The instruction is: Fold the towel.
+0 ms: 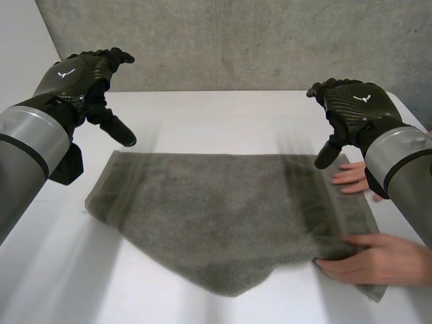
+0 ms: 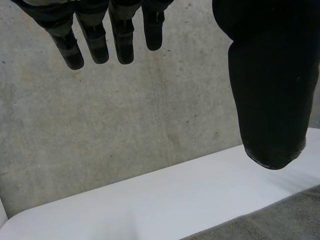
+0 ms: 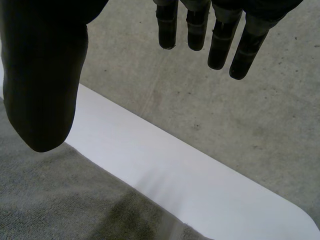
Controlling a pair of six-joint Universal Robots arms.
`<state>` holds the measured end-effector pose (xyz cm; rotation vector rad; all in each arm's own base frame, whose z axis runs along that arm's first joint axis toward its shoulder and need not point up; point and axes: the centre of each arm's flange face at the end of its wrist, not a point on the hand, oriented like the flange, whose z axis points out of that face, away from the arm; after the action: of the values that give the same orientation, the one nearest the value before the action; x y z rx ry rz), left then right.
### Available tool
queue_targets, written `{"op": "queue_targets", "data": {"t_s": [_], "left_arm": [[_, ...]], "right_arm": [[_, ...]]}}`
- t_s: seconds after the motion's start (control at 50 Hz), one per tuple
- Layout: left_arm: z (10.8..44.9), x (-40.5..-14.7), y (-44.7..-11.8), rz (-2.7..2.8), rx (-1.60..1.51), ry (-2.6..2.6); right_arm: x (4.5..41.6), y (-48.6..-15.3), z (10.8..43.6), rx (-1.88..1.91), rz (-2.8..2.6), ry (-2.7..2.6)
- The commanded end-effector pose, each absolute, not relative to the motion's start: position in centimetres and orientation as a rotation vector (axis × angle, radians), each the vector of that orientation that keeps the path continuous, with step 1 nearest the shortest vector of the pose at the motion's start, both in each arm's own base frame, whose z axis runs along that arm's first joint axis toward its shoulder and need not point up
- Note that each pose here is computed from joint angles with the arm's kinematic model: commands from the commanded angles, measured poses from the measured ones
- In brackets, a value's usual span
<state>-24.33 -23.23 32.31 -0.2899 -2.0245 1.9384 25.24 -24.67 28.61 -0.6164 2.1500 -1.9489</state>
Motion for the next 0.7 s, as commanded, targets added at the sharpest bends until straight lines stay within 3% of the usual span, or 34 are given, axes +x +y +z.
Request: {"op": "queue_targets", "data": {"t_s": [0.02,0.52,0.7], "left_arm": [[32.2,-24.4,-23.3,1.936,-0.291,-2.027],[31.7,-24.8,-22.6,1.905,-0.317,-2.037],[29.0,-25.3,-21.3,1.816,-0.397,-2.123]], "right_arm": [[25.3,-24.7,28.4,-0.620,-1.943,2.153],[25.0,-24.7,28.6,-0.720,-1.962,2.193],[23.8,-22.4,25.8,-0.984,-1.765,2.389]]}}
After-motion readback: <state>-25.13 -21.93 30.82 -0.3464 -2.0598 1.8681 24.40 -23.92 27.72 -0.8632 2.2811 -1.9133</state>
